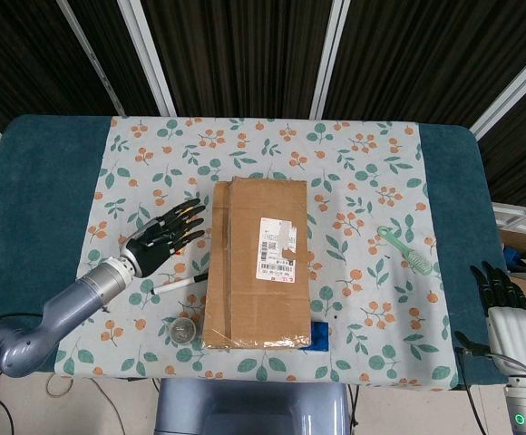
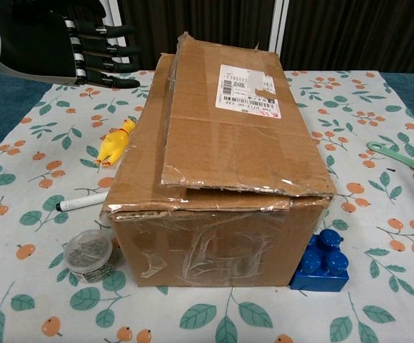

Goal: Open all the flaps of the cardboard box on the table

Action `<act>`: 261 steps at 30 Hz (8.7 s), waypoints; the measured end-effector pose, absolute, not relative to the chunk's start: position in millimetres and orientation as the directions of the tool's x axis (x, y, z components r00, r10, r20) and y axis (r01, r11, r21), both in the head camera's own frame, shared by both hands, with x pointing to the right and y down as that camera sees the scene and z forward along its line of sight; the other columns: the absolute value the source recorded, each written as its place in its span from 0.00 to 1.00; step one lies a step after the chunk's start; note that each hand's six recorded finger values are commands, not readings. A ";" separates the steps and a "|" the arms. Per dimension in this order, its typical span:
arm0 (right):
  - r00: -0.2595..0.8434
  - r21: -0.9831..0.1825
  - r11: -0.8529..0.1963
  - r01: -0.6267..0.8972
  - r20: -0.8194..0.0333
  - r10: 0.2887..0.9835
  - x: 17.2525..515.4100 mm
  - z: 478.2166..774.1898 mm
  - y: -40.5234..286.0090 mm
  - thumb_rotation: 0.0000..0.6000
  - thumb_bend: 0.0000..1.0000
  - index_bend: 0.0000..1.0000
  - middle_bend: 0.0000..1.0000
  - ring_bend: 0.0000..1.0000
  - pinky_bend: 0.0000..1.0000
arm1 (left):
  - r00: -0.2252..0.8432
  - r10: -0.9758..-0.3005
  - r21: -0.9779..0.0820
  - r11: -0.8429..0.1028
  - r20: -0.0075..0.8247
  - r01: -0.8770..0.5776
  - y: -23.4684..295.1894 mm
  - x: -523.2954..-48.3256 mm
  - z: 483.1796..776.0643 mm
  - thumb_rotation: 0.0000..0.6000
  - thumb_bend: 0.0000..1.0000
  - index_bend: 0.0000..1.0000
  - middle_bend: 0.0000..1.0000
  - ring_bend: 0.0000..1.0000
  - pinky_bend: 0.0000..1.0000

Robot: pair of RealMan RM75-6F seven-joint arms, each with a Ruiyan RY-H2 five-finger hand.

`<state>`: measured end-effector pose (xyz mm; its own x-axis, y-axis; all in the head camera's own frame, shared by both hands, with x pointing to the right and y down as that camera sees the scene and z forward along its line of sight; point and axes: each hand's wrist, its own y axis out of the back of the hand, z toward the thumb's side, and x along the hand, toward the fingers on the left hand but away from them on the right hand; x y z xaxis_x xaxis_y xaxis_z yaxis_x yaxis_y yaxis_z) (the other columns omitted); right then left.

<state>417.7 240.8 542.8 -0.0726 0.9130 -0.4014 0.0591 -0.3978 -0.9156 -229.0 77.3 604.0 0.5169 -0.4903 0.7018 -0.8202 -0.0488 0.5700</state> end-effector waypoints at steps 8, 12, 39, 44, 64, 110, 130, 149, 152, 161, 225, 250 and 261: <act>-0.071 -0.914 -0.401 0.057 -0.404 0.912 417.3 543.8 241.0 1.00 0.09 0.00 0.01 0.04 0.15 | 0.507 -0.494 0.578 -0.011 0.706 -0.816 72.6 -217.8 607.4 1.00 0.60 0.10 0.05 0.00 0.05; -0.071 -0.914 -0.402 0.058 -0.406 0.911 417.2 543.5 241.4 1.00 0.09 0.00 0.01 0.04 0.15 | 0.507 -0.490 0.576 -0.013 0.709 -0.817 71.6 -212.0 608.7 1.00 0.60 0.10 0.05 0.00 0.05; -0.068 -0.911 -0.409 0.056 -0.413 0.908 415.5 546.5 242.6 1.00 0.09 0.00 0.01 0.04 0.15 | 0.498 -0.483 0.584 0.035 0.720 -0.811 62.7 -183.5 622.6 1.00 0.59 0.07 0.03 0.01 0.11; -0.071 -0.912 -0.406 0.056 -0.409 0.910 415.9 545.7 242.4 1.00 0.09 0.00 0.01 0.04 0.15 | 0.499 -0.479 0.583 0.033 0.722 -0.812 62.2 -177.7 622.3 1.00 0.59 0.06 0.03 0.04 0.12; -0.078 -0.920 -0.387 0.059 -0.391 0.917 417.5 541.7 240.3 1.00 0.09 0.00 0.01 0.04 0.15 | 0.549 -0.494 0.575 -0.116 0.674 -0.810 62.5 -152.7 597.7 1.00 0.59 0.06 0.00 0.10 0.18; -0.084 -0.920 -0.388 0.057 -0.391 0.916 416.7 544.1 239.4 1.00 0.09 0.00 0.02 0.04 0.15 | 0.749 -0.530 0.139 -0.772 0.398 -0.620 75.1 -57.0 535.5 1.00 0.59 0.07 0.00 0.10 0.18; -0.087 -0.920 -0.388 0.057 -0.392 0.916 417.3 544.7 238.9 1.00 0.09 0.00 0.02 0.04 0.15 | 0.794 -0.531 -0.611 -0.744 0.296 -0.269 102.9 -28.3 570.8 1.00 0.59 0.09 0.01 0.11 0.19; -0.094 -0.912 -0.407 0.046 -0.409 0.907 419.7 549.6 238.7 1.00 0.09 0.00 0.02 0.04 0.15 | 0.635 -0.731 -0.936 -0.351 0.251 -0.035 43.9 -103.1 535.0 1.00 0.59 0.15 0.08 0.11 0.19; -0.093 -0.910 -0.412 0.045 -0.415 0.905 419.8 551.4 238.8 1.00 0.09 0.00 0.02 0.04 0.15 | 0.599 -0.758 -0.954 -0.297 0.256 0.032 38.7 -132.4 528.7 1.00 0.59 0.15 0.08 0.11 0.19; -0.081 -0.899 -0.432 0.070 -0.437 0.896 421.4 558.3 234.1 1.00 0.09 0.00 0.02 0.04 0.15 | 0.455 -0.839 -0.953 -0.286 0.299 0.099 41.3 -223.0 514.3 1.00 0.59 0.15 0.09 0.11 0.18; 0.100 -0.334 -0.728 0.599 -0.871 0.481 250.0 573.7 23.8 1.00 0.91 0.23 0.21 0.28 0.42 | 0.019 -0.960 -0.960 -0.279 0.280 0.013 194.7 -462.7 549.1 1.00 0.59 0.16 0.08 0.10 0.12; 0.186 -0.225 -0.763 0.606 -0.892 0.411 194.8 587.1 41.2 1.00 0.90 0.22 0.18 0.30 0.43 | -0.007 -0.958 -0.958 -0.286 0.286 -0.016 190.1 -470.5 551.1 1.00 0.59 0.15 0.07 0.10 0.12; 0.216 -0.169 -0.762 0.625 -0.901 0.377 176.8 588.4 46.4 1.00 0.90 0.22 0.19 0.32 0.43 | -0.017 -0.958 -0.958 -0.285 0.286 -0.029 188.5 -472.3 550.6 1.00 0.59 0.15 0.06 0.10 0.12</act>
